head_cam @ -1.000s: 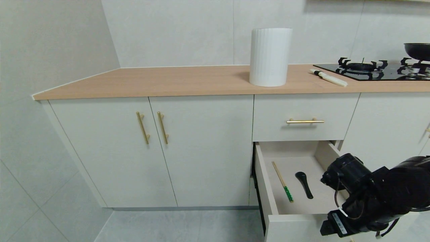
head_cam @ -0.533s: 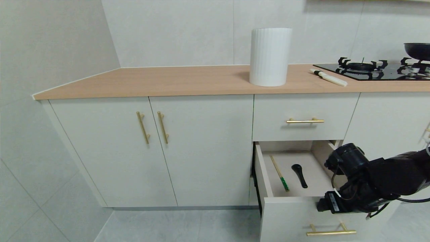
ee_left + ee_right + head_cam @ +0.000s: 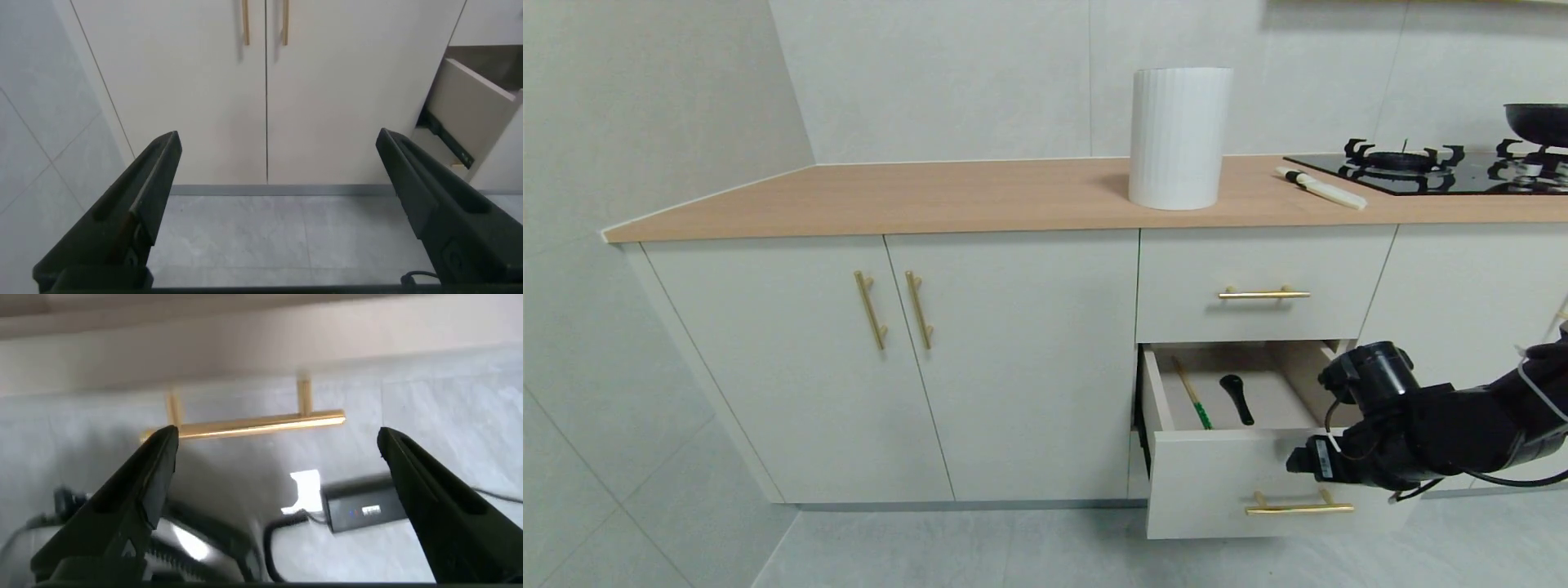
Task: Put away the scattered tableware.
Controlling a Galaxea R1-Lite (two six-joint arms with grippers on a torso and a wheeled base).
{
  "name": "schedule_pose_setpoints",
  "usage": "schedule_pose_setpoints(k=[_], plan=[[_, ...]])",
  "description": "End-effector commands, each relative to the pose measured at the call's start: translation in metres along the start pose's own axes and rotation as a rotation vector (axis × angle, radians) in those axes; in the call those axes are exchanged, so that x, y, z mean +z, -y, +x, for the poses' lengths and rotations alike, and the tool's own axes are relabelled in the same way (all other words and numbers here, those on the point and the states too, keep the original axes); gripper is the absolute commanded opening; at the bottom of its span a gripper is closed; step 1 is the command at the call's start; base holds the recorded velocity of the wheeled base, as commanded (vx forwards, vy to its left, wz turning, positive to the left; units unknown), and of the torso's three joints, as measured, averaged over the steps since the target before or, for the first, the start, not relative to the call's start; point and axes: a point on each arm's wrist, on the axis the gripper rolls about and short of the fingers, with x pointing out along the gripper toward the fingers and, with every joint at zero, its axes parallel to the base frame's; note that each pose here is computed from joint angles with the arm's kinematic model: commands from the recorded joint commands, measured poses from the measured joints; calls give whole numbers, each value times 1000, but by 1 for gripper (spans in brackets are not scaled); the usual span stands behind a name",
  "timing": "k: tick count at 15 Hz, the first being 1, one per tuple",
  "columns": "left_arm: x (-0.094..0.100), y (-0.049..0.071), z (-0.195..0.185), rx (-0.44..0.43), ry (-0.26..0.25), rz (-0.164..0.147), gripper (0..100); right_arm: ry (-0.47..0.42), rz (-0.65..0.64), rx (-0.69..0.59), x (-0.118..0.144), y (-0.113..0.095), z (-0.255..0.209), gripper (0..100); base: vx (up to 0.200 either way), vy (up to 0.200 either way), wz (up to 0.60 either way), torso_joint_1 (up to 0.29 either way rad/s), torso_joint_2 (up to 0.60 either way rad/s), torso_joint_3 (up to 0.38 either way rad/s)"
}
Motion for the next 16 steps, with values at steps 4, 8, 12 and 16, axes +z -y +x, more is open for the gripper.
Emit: schedule_pose_setpoints(k=[4, 8, 12, 16], plan=[[0, 0, 0, 1, -1, -1, 100, 65, 7, 16, 10, -4, 14, 100, 0, 0, 0, 0, 0, 0], [0, 0, 0, 1, -1, 0, 100, 148, 20, 39, 28, -13, 29, 100, 0, 0, 0, 0, 0, 0], [0, 0, 0, 1, -1, 0, 100, 239, 28, 62, 49, -24, 50, 100, 0, 0, 0, 0, 0, 0], [0, 0, 0, -1, -1, 0, 100, 350, 47, 90, 57, -32, 78, 100, 0, 0, 0, 0, 0, 0]])
